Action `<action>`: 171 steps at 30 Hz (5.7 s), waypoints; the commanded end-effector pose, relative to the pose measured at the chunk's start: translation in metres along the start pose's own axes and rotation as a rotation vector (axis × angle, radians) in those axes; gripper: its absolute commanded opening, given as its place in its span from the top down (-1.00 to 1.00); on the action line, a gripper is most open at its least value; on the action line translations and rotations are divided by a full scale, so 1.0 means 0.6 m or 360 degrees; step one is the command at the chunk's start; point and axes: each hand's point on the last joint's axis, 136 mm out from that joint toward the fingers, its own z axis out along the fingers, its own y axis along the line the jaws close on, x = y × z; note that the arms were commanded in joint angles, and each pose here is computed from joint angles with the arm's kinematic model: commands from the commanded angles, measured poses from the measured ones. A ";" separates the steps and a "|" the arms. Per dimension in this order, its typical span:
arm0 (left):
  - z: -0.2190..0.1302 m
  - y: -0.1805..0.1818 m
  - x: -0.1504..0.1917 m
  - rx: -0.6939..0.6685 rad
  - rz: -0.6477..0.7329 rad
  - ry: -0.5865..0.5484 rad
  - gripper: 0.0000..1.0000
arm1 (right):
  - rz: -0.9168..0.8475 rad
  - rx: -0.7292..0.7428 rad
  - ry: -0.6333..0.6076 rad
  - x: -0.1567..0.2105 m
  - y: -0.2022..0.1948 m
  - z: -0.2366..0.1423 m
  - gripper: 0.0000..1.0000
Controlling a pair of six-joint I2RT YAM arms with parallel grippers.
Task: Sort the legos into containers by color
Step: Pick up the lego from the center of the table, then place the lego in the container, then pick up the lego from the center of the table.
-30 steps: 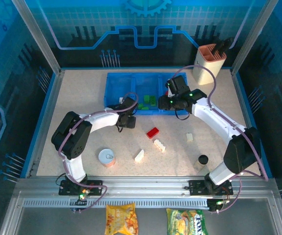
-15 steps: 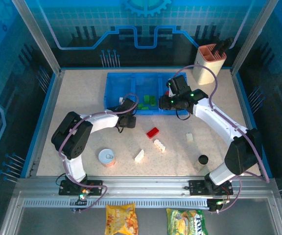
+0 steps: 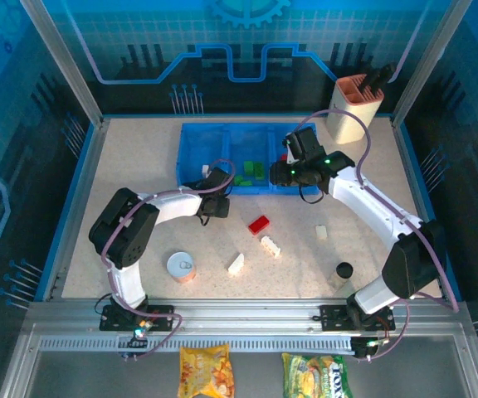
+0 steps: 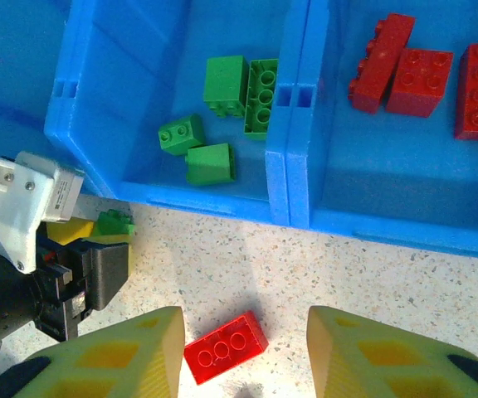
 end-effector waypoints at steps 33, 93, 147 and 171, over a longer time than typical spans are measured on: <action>-0.094 -0.074 -0.021 0.0177 0.0018 -0.0089 0.33 | -0.0010 0.0042 -0.0066 -0.017 -0.013 -0.035 0.13; -0.006 -0.150 -0.213 0.0056 -0.0237 -0.0146 0.09 | 0.0091 0.0122 -0.0129 0.004 -0.093 -0.107 0.14; -0.217 -0.039 -0.050 0.0398 -0.0218 -0.0089 0.09 | -0.0615 0.0047 0.0468 0.168 0.004 0.029 -0.06; -0.233 0.015 -0.010 0.0420 -0.0375 -0.0124 0.07 | -0.0904 0.0205 0.0802 0.232 0.055 0.149 -0.95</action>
